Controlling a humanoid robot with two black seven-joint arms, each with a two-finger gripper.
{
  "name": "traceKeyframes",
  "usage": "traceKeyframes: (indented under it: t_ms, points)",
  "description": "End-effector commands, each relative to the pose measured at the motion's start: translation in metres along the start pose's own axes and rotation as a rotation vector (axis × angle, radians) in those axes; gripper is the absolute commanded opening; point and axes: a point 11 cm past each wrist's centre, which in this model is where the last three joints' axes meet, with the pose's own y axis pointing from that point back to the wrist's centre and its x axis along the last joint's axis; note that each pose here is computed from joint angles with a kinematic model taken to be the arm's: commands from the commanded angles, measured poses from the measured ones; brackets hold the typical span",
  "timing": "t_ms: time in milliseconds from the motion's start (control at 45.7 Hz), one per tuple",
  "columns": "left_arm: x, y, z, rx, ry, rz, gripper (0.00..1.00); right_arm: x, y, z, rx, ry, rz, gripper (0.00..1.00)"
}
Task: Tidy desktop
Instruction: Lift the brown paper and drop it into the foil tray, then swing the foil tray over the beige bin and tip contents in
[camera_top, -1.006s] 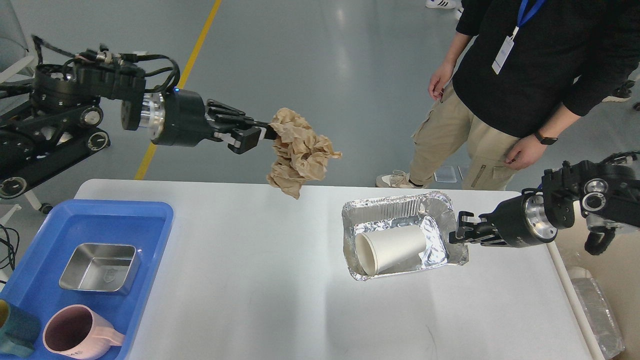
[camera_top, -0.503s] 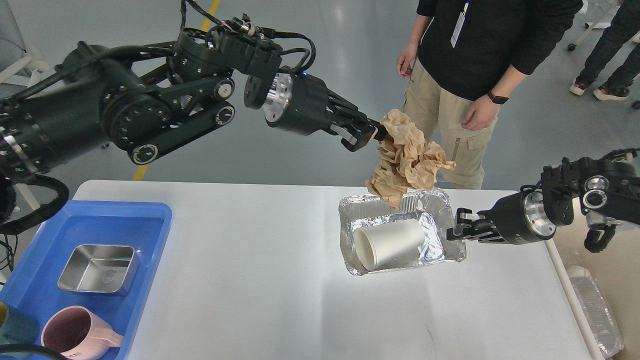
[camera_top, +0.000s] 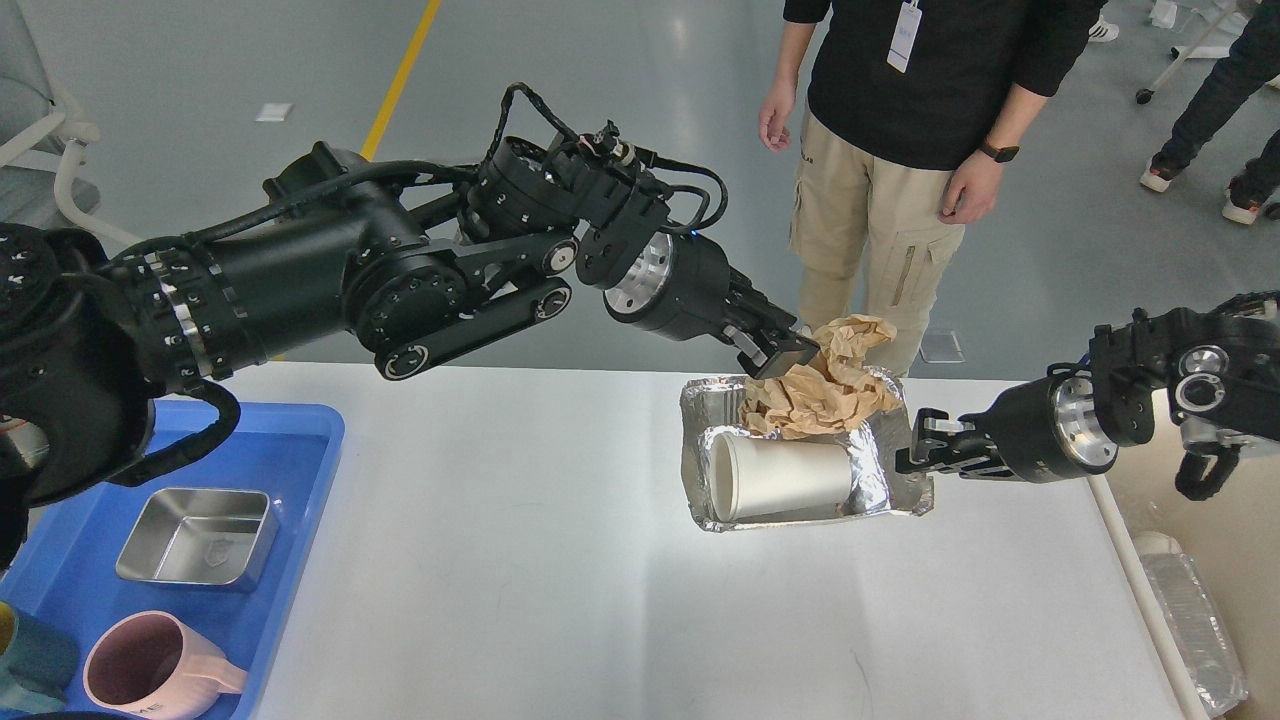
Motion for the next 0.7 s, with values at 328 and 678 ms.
traceKeyframes:
  t_ms: [328, 678]
  points:
    - [-0.076, 0.080, -0.110, 0.125, 0.609, 0.359, 0.96, 0.002, 0.004, 0.006, -0.011, -0.011, 0.013, 0.00]
    - [-0.155, 0.166, -0.151, 0.069, 1.075, 0.911, 0.97, 0.001, 0.003, 0.010, -0.018, -0.022, 0.013, 0.00]
